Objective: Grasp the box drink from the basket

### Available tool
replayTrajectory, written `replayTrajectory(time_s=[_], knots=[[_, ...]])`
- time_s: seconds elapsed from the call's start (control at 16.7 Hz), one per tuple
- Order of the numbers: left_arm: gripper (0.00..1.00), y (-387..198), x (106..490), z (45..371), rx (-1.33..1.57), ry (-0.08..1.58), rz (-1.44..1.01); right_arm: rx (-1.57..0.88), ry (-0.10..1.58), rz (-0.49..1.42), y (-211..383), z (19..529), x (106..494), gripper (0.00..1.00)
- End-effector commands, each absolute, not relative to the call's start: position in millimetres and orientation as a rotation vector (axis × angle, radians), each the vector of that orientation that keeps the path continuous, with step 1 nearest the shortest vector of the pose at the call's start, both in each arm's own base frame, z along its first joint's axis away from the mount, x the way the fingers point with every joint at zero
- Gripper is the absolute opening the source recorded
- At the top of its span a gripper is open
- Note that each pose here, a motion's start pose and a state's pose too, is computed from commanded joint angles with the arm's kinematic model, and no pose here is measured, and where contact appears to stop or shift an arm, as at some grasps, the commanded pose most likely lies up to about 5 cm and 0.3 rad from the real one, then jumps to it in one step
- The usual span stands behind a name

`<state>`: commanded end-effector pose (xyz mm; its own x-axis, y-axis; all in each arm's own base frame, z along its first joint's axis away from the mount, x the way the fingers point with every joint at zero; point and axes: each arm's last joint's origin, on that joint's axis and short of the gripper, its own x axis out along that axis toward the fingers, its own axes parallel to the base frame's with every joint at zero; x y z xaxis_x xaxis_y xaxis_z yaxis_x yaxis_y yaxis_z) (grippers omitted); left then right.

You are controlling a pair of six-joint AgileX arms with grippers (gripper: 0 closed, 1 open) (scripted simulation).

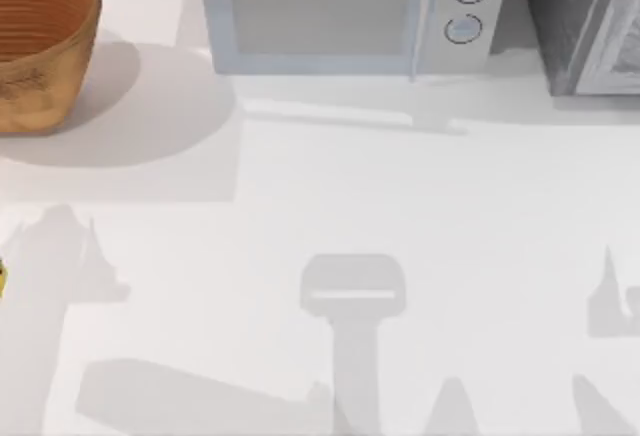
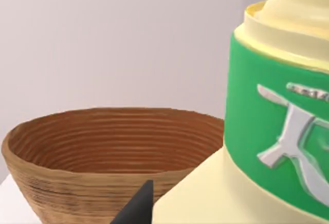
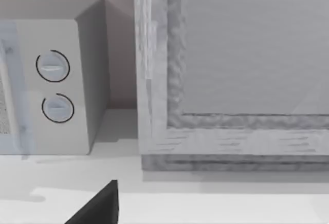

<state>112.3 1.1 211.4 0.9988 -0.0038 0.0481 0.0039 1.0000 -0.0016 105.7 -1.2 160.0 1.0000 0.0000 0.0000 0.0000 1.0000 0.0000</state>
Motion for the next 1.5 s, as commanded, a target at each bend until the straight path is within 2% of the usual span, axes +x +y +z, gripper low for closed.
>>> replayTrajectory(time_s=[0.18, 0.36, 0.96, 1.5], knots=[[0.0, -1, 106, 175, 0.0, -0.019, -0.001, 0.0, 0.0, 0.0, -1, 160, 106, 1.0], [0.0, -1, 106, 160, 0.0, 0.0, 0.0, 0.0, 0.0, 0.0, -1, 160, 106, 1.0], [0.0, 2, 114, 172, 0.001, 0.0, 0.074, 0.0, 0.0, 0.0, -1, 160, 106, 1.0], [0.0, 19, 170, 200, 0.001, -0.005, 0.369, 0.0, 0.0, 0.0, -1, 160, 106, 1.0]])
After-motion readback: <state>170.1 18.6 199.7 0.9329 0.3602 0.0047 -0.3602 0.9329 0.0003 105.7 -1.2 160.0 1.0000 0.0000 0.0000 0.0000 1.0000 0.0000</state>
